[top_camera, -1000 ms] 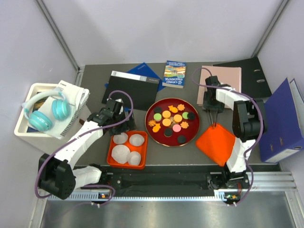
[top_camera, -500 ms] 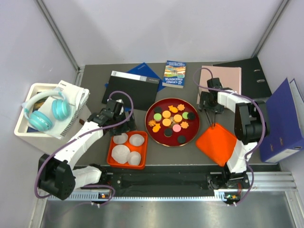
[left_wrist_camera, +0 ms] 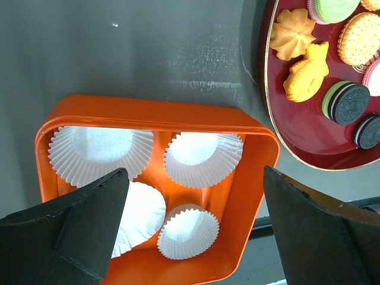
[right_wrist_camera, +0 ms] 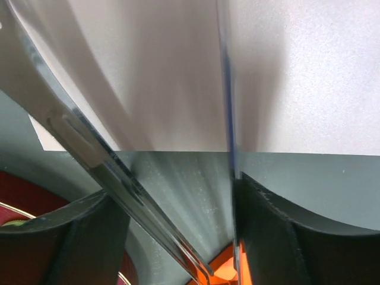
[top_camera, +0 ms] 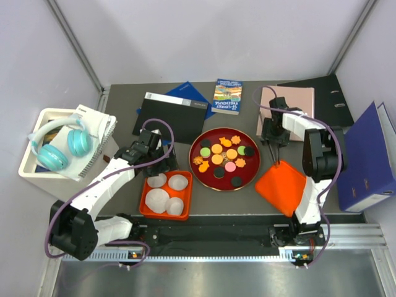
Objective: Pack the cookies
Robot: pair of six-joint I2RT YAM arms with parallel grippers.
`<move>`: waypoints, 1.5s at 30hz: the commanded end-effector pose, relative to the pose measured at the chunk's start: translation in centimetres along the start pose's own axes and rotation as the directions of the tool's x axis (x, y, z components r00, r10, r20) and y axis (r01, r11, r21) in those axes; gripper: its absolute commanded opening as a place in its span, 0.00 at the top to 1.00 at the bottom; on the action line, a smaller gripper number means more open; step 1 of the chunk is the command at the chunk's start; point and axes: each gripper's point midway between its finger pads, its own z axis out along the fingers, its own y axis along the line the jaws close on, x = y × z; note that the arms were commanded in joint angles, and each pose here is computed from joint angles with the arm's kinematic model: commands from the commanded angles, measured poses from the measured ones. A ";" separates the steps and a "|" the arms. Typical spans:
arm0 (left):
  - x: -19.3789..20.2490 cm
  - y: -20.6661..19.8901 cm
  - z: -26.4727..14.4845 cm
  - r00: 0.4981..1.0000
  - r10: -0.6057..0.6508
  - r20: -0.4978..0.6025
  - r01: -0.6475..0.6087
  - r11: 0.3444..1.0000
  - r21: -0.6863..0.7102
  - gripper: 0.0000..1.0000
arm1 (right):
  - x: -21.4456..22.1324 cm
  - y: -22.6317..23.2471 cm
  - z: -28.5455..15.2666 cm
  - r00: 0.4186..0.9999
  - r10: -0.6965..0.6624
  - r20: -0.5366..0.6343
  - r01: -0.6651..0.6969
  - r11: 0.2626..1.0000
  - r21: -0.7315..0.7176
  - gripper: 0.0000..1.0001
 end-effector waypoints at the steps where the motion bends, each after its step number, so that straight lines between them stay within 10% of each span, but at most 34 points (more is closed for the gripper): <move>1: -0.9 -0.6 -0.3 0.999 0.001 0.045 -0.001 1.000 0.018 0.01 | 3.1 -2.6 1.2 0.991 -0.008 -0.135 0.024 0.993 0.116 0.37; 5: -0.9 -0.5 -0.4 0.998 -0.002 0.055 0.001 1.000 0.017 0.01 | 3.4 -3.1 0.8 0.991 -0.001 -0.137 0.020 0.990 0.139 0.57; 15: -1.4 -0.6 -0.7 0.997 0.007 0.076 -0.009 1.000 0.022 0.01 | -1.6 -1.5 -10.1 0.989 0.047 0.138 -0.047 0.999 -0.002 0.55; 29: -1.2 -0.3 -0.6 0.996 0.015 0.085 -0.017 1.000 0.022 0.01 | 2.6 6.0 -22.5 0.920 -0.165 0.354 0.266 0.929 -0.256 0.53; 45: -3.7 0.6 -2.1 0.983 0.053 0.174 -0.041 0.997 -0.071 0.01 | 12.7 2.4 -23.1 0.919 -0.306 0.250 0.356 0.916 -0.186 0.52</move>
